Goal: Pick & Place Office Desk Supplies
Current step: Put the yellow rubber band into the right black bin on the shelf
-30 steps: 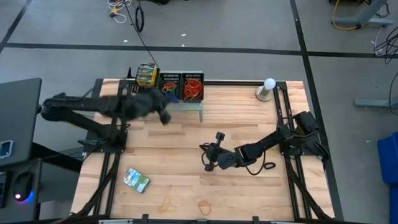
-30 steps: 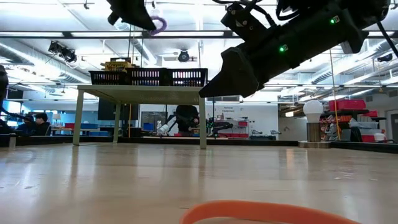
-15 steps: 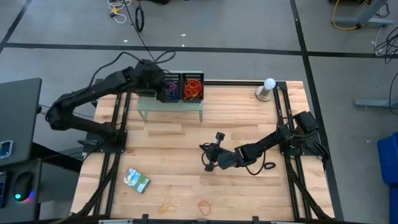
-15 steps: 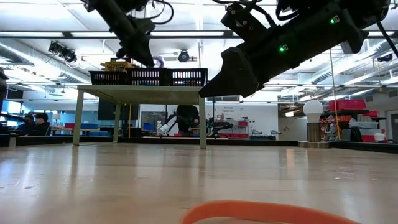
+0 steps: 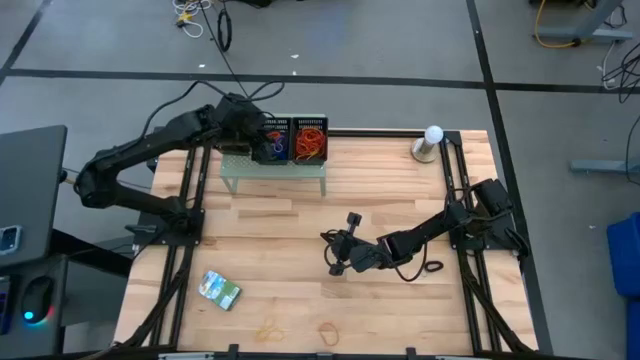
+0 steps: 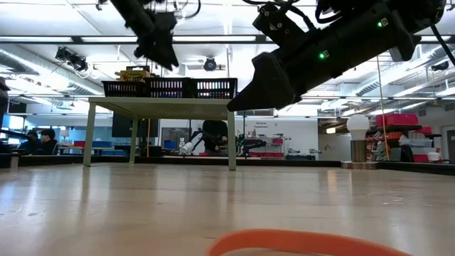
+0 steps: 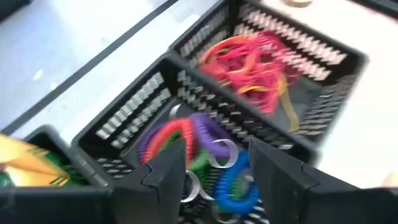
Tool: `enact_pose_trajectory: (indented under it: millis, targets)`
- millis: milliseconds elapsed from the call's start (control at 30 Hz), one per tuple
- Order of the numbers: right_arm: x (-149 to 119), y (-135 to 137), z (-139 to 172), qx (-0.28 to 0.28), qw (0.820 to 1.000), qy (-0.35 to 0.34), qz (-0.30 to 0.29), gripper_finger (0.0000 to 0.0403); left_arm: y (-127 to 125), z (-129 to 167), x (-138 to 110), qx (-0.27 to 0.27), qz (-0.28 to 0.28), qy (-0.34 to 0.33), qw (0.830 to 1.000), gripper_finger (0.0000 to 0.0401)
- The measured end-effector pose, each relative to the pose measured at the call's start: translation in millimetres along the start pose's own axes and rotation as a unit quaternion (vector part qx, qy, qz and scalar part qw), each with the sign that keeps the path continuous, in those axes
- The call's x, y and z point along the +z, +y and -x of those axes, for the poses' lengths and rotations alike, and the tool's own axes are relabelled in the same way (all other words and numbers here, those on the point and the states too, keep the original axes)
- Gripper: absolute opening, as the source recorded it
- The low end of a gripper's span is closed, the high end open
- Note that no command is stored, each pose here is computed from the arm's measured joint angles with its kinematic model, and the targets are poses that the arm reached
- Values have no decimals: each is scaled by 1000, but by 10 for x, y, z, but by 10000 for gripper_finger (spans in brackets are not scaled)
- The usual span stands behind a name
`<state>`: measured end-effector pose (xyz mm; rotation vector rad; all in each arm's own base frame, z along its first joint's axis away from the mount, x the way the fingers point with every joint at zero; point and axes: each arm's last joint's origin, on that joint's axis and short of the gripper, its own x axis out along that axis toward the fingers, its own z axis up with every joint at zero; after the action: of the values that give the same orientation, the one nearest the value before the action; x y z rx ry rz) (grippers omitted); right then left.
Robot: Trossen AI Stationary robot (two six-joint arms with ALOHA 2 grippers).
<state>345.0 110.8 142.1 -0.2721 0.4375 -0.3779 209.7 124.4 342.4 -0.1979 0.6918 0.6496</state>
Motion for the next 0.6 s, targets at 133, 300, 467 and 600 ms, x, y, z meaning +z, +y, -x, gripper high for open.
enact_pose_trajectory:
  millis: [133, 300, 467, 600]
  targets:
    - [70, -20, 67, 9, 1000, -6, -21, 8, -249, 143, 16, -23, -38, -17, 999, 144]
    - [68, -125, 228, 56, 998, -21, -29, 3, -804, 59, -340, -63, -96, -28, 993, 68]
    - [-171, -365, 371, 104, 992, -47, -53, 2, -1351, 85, -760, -125, -111, -84, 982, 8]
    - [-297, -555, 516, 116, 989, -56, -76, 2, -1655, 188, -984, -199, -80, -119, 969, 11]
